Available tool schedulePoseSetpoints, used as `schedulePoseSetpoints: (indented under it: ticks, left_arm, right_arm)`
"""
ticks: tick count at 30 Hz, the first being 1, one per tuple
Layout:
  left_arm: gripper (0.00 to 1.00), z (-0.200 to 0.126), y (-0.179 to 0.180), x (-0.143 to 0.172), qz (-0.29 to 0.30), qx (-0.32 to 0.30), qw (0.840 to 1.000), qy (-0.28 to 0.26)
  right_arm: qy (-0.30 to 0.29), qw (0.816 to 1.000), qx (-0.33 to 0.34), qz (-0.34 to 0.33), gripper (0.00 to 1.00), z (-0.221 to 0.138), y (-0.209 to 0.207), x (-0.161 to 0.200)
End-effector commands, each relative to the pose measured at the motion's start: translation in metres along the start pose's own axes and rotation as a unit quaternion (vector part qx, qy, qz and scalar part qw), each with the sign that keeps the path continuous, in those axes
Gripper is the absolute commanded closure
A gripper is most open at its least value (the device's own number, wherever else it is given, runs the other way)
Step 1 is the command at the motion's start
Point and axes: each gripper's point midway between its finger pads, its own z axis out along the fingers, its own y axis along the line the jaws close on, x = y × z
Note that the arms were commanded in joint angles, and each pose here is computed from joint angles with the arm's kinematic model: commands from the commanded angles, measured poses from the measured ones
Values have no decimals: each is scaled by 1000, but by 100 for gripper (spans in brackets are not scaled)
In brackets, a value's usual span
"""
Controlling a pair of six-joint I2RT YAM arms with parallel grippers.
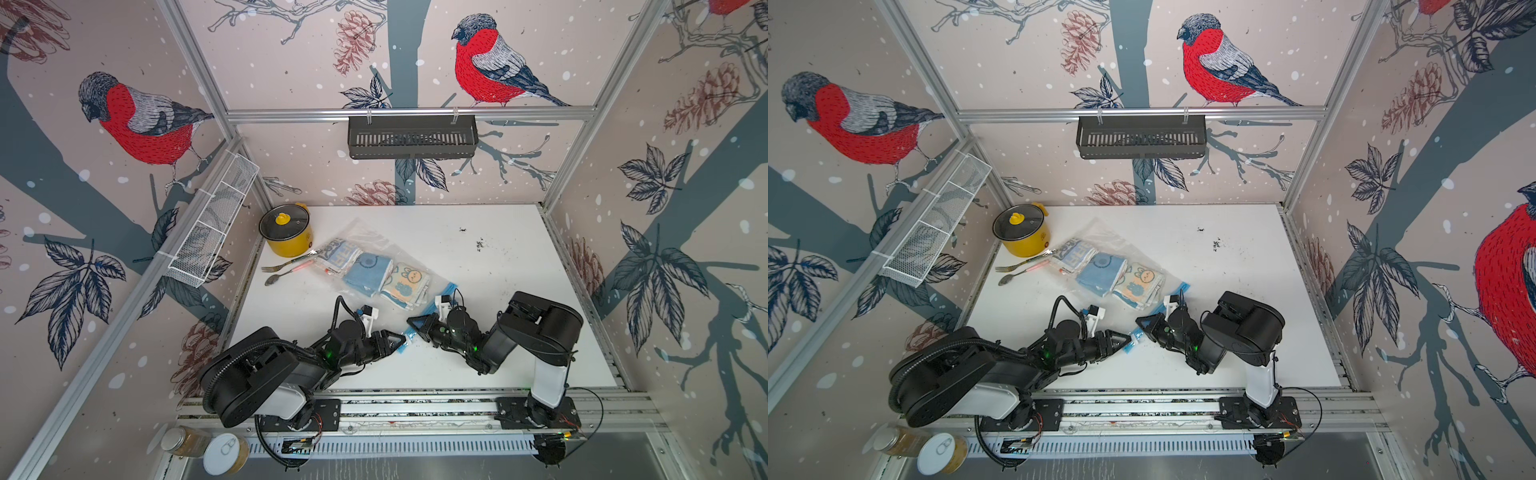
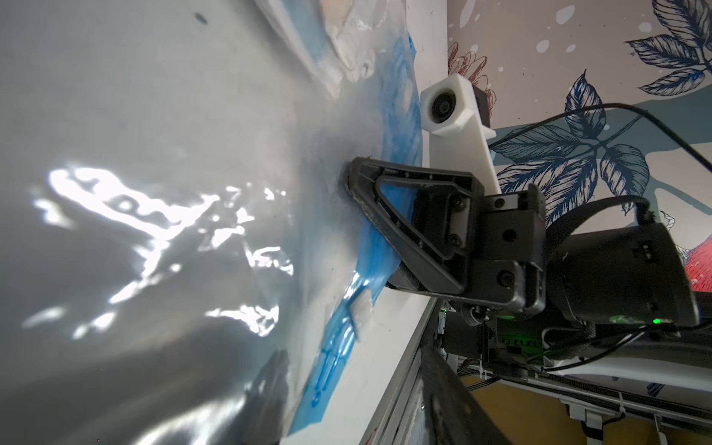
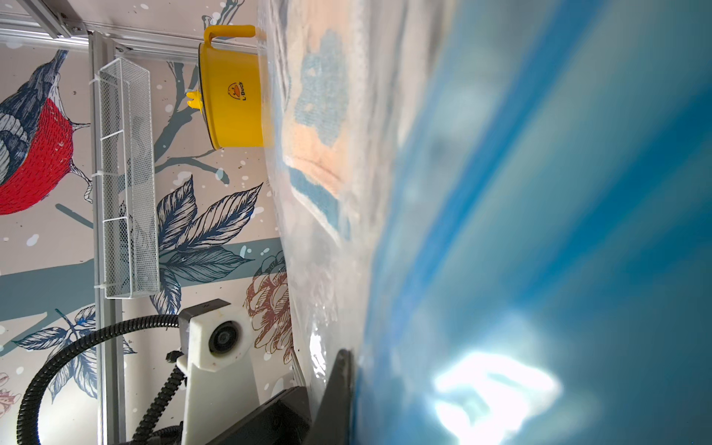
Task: Place the folded towel into the vacuum bag
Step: Close the vacuum bag at the center of the board.
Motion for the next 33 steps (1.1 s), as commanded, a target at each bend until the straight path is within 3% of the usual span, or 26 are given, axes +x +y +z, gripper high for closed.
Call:
schedulePoseSetpoints:
  ticks: [1,19,25,33]
  left_arm:
    - [45,-1,-22,-13,20,38,998,-35]
    - [54,-19,-41,-19,29,61,995,-78]
    - [41,-26,-27,-14,-4,39,996,-81]
    - [40,-29,-16,-8,-44,22,996,-76]
  right_arm:
    - [7,999,-40,13,94,0,19,3]
    - [-12,996,-78,35,97,-8,36,0]
    - [-23,992,-114,39,98,-8,56,-5]
    - [-19,993,-114,32,99,-3,60,0]
